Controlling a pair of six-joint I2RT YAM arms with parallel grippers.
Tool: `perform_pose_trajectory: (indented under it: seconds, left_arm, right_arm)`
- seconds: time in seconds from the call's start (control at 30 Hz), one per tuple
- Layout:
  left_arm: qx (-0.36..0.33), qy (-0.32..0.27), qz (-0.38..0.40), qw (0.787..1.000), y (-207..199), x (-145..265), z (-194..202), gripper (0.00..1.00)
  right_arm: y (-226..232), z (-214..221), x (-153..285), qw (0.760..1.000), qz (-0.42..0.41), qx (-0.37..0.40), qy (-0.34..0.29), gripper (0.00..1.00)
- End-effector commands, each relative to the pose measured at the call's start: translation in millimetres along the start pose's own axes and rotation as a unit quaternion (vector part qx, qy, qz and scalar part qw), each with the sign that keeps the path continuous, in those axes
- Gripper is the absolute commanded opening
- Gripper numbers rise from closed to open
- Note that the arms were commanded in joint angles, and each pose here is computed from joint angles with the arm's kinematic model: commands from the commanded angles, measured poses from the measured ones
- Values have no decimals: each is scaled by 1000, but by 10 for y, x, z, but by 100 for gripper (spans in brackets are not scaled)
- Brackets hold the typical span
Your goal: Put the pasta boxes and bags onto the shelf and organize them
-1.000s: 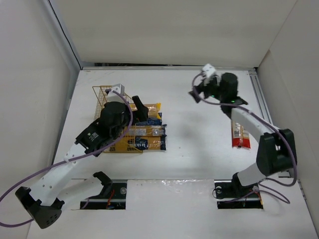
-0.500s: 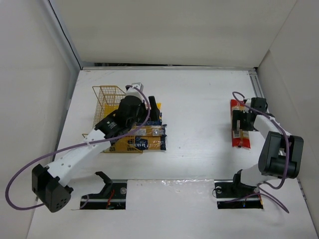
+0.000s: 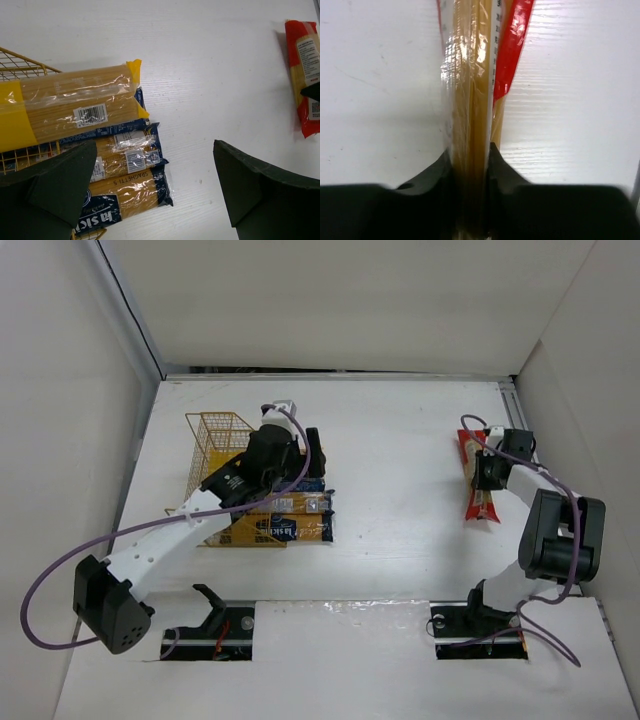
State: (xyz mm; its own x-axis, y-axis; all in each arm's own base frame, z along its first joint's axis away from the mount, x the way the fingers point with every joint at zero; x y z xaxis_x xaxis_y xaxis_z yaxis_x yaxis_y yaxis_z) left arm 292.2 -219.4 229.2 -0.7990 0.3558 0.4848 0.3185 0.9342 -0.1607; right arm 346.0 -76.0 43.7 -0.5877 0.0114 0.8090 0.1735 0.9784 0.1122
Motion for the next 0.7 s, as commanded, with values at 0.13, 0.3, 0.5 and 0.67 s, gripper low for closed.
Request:
perform_pose_trajectory:
  seconds: [0.13,0.3,0.5,0.67]
  left_arm:
    - [11,-70,-15,997,47,288,-498,100]
    - [45,-103,-20,993,138,620,-610,100]
    - [72,-116,-30,990,277,874,-522,100]
    - [93,-127,-45,987,384,1047,-502,100]
  right_arm:
    - [732,-349,294,985,-67,128,-93,0]
    - [1614,-866,1017,934,-119,233,-245,0]
    - [2471,-998,1890,849,-246,304,-355,0]
    - [3189,-473,2171,800,-366,366,-304,0]
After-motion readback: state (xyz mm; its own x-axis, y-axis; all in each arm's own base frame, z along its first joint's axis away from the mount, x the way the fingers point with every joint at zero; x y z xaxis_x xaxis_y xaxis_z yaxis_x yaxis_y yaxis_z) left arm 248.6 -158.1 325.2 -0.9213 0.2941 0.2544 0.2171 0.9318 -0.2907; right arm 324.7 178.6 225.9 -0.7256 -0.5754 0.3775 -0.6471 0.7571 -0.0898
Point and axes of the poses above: each gripper's point midway between its finger pads, its own x axis back along the fingers, its own y axis along the line the jaws close on, z = x × y, the point moved 1 cm from there along x, back along the fingers, and after that the axes turned 11 degrees about -x, right-handed, at the moved point
